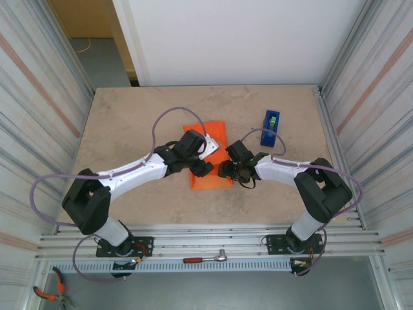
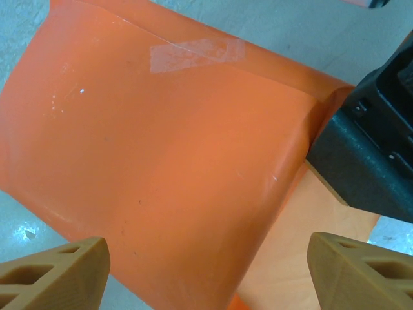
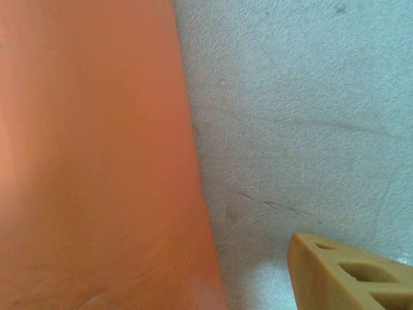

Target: Wrap the gift box in paper

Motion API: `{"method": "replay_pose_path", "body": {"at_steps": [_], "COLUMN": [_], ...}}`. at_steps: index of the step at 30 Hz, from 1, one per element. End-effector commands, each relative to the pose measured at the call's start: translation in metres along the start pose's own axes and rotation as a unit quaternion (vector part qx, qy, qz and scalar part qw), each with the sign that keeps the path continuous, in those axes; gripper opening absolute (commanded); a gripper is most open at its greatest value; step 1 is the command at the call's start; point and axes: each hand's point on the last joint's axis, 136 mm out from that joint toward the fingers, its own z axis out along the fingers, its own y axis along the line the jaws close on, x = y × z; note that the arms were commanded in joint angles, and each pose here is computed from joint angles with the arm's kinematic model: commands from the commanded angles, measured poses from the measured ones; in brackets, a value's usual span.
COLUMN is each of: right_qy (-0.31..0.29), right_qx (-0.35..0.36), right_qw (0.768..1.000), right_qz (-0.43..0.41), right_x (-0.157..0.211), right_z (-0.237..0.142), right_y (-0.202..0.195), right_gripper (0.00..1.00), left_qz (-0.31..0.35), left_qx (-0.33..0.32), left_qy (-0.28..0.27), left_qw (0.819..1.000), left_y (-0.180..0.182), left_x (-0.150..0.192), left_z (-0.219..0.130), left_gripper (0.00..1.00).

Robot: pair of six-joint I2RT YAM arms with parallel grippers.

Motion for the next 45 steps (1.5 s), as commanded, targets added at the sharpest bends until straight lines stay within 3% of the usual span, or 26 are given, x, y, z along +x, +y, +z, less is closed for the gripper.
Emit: {"method": "replay_pose_path", "body": {"at_steps": [1,20,30,36,40,45], "right_qy": [0.002,-0.016,0.002,0.008,0.007,0.002], "right_qx": [0.001,-0.017,-0.048,-0.063,-0.066,-0.067], "right_qw": [1.000,1.000,0.999,0.998,0.998,0.998], "right_qz": [-0.003,0.011,0.011,0.006,-0.001,-0.004], "right_x": [0.003,0.013,0.019,0.017,0.014,0.007], "right_z": [-0.006,-0.042,-0.036,-0.030,-0.031,-0.037], "right_y": [-0.004,-0.019,-0.018,-0.010,-0.007,-0.006], "right_gripper": [0.67,0.67,0.66,0.65,0.73,0.75], "left_qz": [0.044,0.096,0.103,0.089,0.057,-0.057], "left_qx": [-0.005,-0.095,-0.105,-0.115,-0.102,-0.090], "left_qy": [0.017,0.075,0.086,0.053,0.003,-0.074], "left_qw": [0.999,0.988,0.985,0.988,0.993,0.992], "left_y": [-0.007,0.004,-0.001,0.003,0.007,0.035], "left_x": [0.009,0.040,0.049,0.031,-0.001,-0.032], "left_z": [0.014,0.048,0.052,0.038,0.012,-0.025], "left_gripper": [0.80,0.74,0.73,0.74,0.78,0.84]}}
